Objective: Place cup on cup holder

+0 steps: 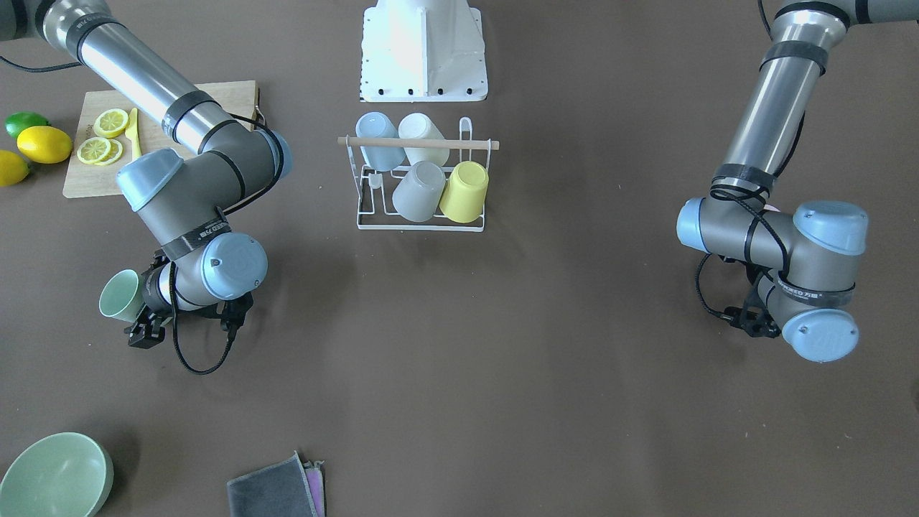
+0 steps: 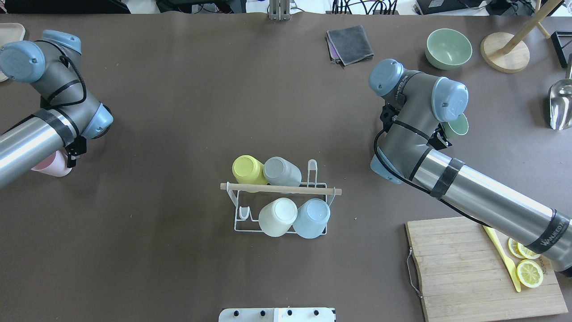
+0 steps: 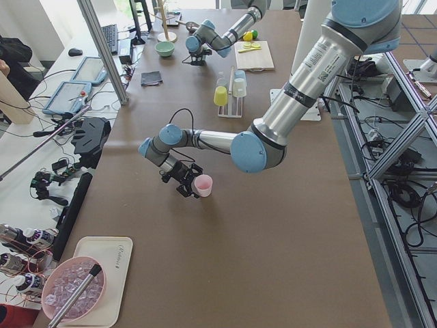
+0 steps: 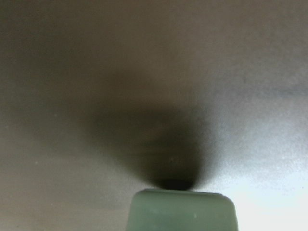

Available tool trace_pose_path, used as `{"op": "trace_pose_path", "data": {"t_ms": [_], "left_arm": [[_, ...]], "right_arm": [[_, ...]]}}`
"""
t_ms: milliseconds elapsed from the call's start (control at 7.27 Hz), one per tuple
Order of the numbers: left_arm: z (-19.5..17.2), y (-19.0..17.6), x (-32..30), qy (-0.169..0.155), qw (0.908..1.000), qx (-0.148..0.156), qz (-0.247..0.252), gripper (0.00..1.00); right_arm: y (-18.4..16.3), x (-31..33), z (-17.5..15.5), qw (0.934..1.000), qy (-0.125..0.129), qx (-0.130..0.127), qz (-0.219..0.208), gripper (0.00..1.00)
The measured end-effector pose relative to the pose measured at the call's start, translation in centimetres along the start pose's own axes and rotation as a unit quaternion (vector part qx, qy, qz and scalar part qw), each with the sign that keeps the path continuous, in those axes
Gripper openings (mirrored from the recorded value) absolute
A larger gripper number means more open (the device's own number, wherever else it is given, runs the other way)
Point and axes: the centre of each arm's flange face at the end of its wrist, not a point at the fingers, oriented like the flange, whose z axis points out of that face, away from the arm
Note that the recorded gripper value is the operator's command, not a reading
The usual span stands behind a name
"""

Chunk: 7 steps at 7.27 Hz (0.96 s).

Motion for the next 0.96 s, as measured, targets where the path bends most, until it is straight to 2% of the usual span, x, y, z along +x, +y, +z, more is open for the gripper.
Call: {"op": "trace_pose_path", "data": {"t_ms": [550, 688, 826, 963], "left_arm": [[0.4, -0.2, -0.2, 0.001, 1.0, -0.007, -0.003, 0.97], [0.4, -0.2, -0.2, 0.002, 1.0, -0.007, -0.003, 0.97], [0.4, -0.1, -0.2, 0.002, 1.0, -0.007, -0.004, 0.97], [0.4, -0.1, -0.3, 0.003, 0.9999, -0.009, -0.005, 0.97]], "right_arm": [[0.3, -0.1, 1.0, 1.0, -0.004, -0.005, 0.0, 0.99], [0.4, -0.1, 1.2, 1.0, -0.003, -0.004, -0.002, 0.72], [0.5, -0.1, 1.4, 1.0, 0.002, 0.0, -0.006, 0.23], [0.9, -0.1, 1.4, 0.9999, 0.007, 0.004, -0.008, 0.0]]}}
